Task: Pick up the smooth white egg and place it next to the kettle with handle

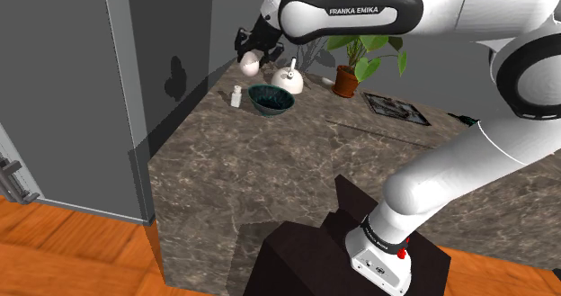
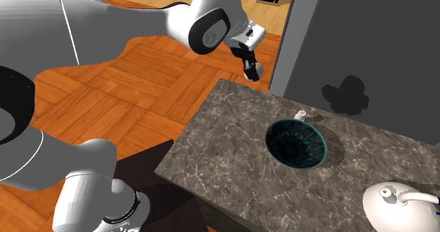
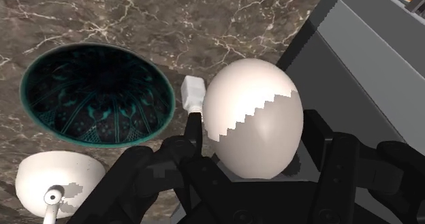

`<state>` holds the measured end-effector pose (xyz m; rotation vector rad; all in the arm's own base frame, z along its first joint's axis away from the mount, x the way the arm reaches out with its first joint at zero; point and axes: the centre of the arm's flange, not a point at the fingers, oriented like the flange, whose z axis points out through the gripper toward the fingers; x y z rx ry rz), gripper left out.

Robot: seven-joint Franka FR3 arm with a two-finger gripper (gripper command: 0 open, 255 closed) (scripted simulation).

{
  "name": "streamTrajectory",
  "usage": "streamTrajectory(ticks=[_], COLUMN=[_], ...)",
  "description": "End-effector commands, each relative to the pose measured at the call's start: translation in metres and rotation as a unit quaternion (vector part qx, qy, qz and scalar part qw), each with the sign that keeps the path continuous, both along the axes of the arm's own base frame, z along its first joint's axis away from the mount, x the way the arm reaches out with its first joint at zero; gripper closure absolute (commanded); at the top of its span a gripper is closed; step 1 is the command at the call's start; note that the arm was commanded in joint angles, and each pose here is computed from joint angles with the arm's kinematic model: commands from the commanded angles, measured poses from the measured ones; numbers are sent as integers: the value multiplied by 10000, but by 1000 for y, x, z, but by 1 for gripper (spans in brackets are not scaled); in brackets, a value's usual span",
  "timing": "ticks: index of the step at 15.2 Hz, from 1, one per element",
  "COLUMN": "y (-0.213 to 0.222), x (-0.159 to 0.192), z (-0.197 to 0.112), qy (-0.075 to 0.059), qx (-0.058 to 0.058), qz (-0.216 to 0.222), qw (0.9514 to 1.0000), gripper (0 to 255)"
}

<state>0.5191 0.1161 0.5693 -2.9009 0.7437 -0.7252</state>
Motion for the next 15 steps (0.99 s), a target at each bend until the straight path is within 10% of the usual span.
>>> streamTrajectory(ticks=[1, 15], y=[-25, -210], x=[3, 11], z=[0, 0], qy=[-2, -2], qx=[-2, -2], qz=[10, 10], qw=[10000, 10000], gripper=[255, 255])
